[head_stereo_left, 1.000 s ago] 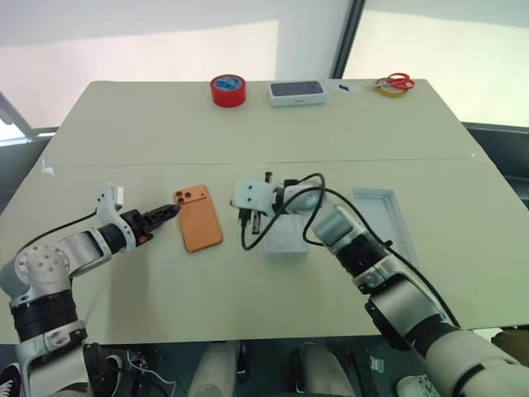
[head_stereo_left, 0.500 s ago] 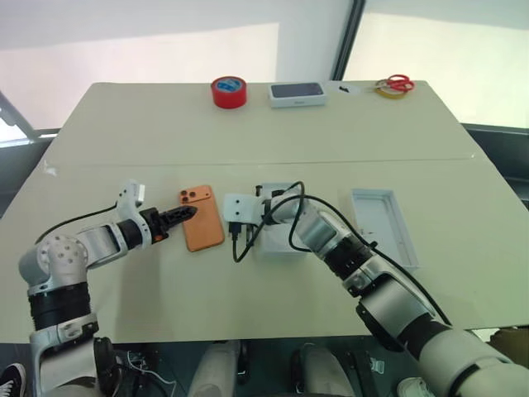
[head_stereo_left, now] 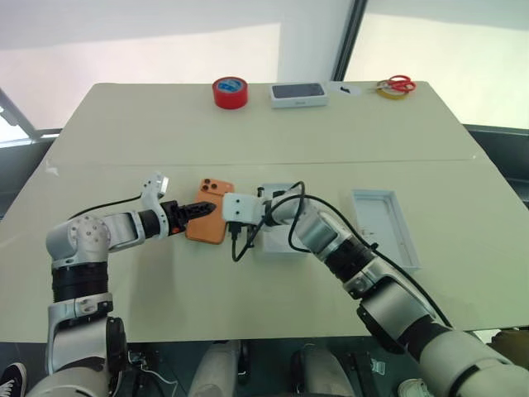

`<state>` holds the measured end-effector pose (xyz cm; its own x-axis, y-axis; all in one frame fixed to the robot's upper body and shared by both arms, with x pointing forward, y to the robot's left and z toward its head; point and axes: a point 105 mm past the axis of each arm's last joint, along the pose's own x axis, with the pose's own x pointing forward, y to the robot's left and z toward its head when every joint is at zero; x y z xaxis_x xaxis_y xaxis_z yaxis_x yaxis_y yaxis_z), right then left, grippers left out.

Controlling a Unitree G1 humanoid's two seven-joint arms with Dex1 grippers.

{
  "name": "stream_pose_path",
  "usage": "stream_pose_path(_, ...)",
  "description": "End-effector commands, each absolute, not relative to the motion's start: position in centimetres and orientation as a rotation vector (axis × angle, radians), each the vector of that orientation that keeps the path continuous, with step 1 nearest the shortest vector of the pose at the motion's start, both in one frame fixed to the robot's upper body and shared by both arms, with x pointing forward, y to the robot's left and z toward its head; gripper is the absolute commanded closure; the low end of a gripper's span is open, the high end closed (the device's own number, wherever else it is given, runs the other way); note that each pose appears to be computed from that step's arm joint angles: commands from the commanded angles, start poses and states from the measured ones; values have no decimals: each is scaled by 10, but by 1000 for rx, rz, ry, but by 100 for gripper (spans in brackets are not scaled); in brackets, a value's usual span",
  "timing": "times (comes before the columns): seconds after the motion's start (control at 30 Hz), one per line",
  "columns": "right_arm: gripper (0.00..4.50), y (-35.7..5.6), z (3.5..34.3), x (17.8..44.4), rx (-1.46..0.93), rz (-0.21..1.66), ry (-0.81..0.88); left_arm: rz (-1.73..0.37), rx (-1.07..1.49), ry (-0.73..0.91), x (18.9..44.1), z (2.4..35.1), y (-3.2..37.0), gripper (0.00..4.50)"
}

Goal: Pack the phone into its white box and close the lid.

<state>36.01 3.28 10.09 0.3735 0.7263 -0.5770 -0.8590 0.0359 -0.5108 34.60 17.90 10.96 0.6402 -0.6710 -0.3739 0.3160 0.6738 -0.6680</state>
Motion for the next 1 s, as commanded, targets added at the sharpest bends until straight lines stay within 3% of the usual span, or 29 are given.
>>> stream_pose_path(0.03, 445, 32, 99, 360, -942, 1223, 177, -649, -605, 792, 337, 86, 159, 99)
stream_pose_path(0.13, 445, 32, 99, 361, -940, 1218, 176, -659, -621, 783, 339, 90, 159, 99)
stream_pose_path(0.23, 450, 31, 99, 361, -945, 1216, 176, -631, -626, 778, 338, 87, 168, 176)
stream_pose_path(0.33, 450, 31, 98, 361, -944, 1217, 177, -625, -630, 776, 336, 86, 173, 324)
stream_pose_path(0.57, 450, 32, 99, 362, -945, 1214, 171, -614, -648, 771, 334, 88, 180, 324)
stream_pose_path(0.7, 450, 33, 105, 362, -923, 1218, 133, -622, -723, 745, 335, 94, 180, 448)
stream_pose_path(1.0, 450, 22, 152, 355, -601, 1265, -31, -653, -774, 617, 337, 108, 182, 448)
